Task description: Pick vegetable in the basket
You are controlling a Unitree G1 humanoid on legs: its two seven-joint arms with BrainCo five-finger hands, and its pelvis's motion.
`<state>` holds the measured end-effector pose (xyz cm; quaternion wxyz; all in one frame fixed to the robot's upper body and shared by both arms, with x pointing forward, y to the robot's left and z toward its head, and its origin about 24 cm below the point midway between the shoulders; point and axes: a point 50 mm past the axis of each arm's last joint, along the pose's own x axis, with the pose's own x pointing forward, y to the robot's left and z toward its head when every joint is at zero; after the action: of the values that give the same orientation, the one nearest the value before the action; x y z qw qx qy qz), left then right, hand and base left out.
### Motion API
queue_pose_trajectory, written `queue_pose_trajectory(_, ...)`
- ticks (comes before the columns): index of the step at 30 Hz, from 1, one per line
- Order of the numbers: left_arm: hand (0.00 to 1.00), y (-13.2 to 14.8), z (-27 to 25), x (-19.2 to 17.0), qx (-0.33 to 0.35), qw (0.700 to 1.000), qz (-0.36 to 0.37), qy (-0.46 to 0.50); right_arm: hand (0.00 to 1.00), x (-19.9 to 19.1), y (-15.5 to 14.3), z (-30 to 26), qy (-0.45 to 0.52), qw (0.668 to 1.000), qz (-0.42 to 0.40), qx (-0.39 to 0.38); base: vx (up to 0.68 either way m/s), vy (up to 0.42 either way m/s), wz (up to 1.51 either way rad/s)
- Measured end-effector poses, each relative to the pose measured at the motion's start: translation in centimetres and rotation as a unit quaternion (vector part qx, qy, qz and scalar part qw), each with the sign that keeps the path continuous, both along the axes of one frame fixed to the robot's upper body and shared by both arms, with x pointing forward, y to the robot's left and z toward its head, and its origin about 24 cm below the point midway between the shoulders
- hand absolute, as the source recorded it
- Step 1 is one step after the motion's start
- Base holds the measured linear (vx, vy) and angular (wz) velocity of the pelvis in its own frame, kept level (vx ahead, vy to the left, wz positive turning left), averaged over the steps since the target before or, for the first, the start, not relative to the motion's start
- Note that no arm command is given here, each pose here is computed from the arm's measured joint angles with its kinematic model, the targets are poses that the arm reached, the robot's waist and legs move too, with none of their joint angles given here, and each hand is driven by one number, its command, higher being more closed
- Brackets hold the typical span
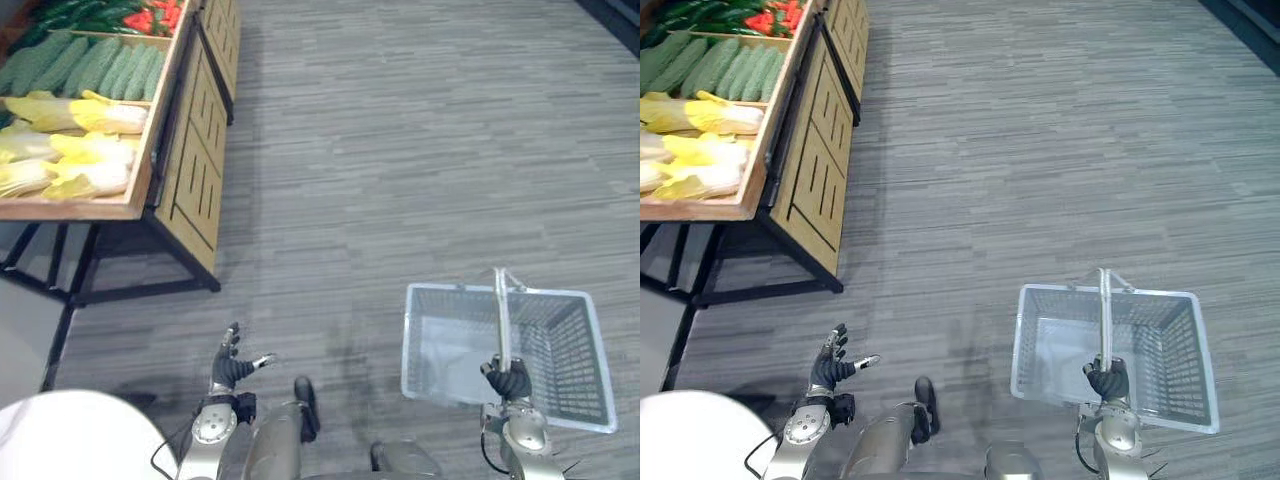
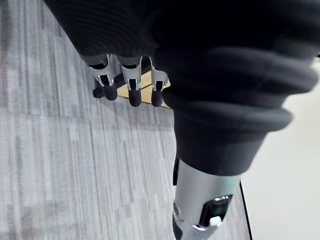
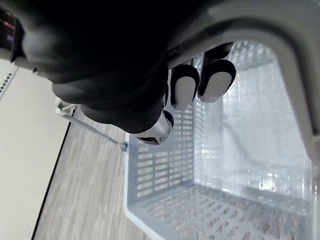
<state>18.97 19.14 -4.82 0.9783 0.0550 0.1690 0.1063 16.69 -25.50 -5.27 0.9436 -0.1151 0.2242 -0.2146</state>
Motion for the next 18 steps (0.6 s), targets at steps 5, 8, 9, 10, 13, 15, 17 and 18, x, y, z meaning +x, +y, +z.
queue_pose_trajectory(5,0.0,-0.1,1.2,1.1,0.007,0.999,0.019,-0.032,1.0,0.4,1.0,-0.3,0.007,1.0,0.028,0.002,0.64,0.065,0.03)
queue_pose_trajectory(8,0.0,-0.4,2.1,2.4,0.007,0.998,0.021,-0.054,1.0,1.0,0.8,0.3,-0.007,1.0,0.025,-0.002,0.74,-0.137,0.77)
queue_pose_trajectory(9,0.0,-0.6,2.0,2.4,0.008,0.998,0.018,-0.054,1.0,0.8,0.6,0.5,-0.011,1.0,0.022,-0.005,0.8,-0.237,1.12)
queue_pose_trajectory(10,0.0,-0.9,1.8,2.5,0.011,0.998,0.015,-0.052,1.0,0.2,0.0,0.8,-0.012,1.0,0.019,-0.017,0.55,-0.171,0.66)
queue_pose_trajectory(13,0.0,-1.6,1.3,2.3,-0.006,0.999,0.024,-0.043,1.0,1.0,0.0,1.5,-0.028,0.999,0.025,-0.023,0.64,-0.223,0.68)
queue_pose_trajectory(15,0.0,-2.4,1.2,2.0,-0.03,0.998,0.04,-0.044,1.0,0.8,0.6,1.4,-0.027,0.999,0.03,-0.014,0.58,-0.221,0.84)
queue_pose_trajectory(17,0.0,-2.3,1.4,1.1,-0.032,0.997,0.046,-0.045,1.0,-0.1,1.6,1.3,-0.033,0.999,0.022,0.006,0.55,-0.239,0.74)
queue_pose_trajectory(18,0.0,-2.3,1.6,1.1,-0.032,0.997,0.048,-0.05,1.0,-0.3,1.6,1.5,-0.038,0.999,0.018,0.009,0.53,-0.205,0.68)
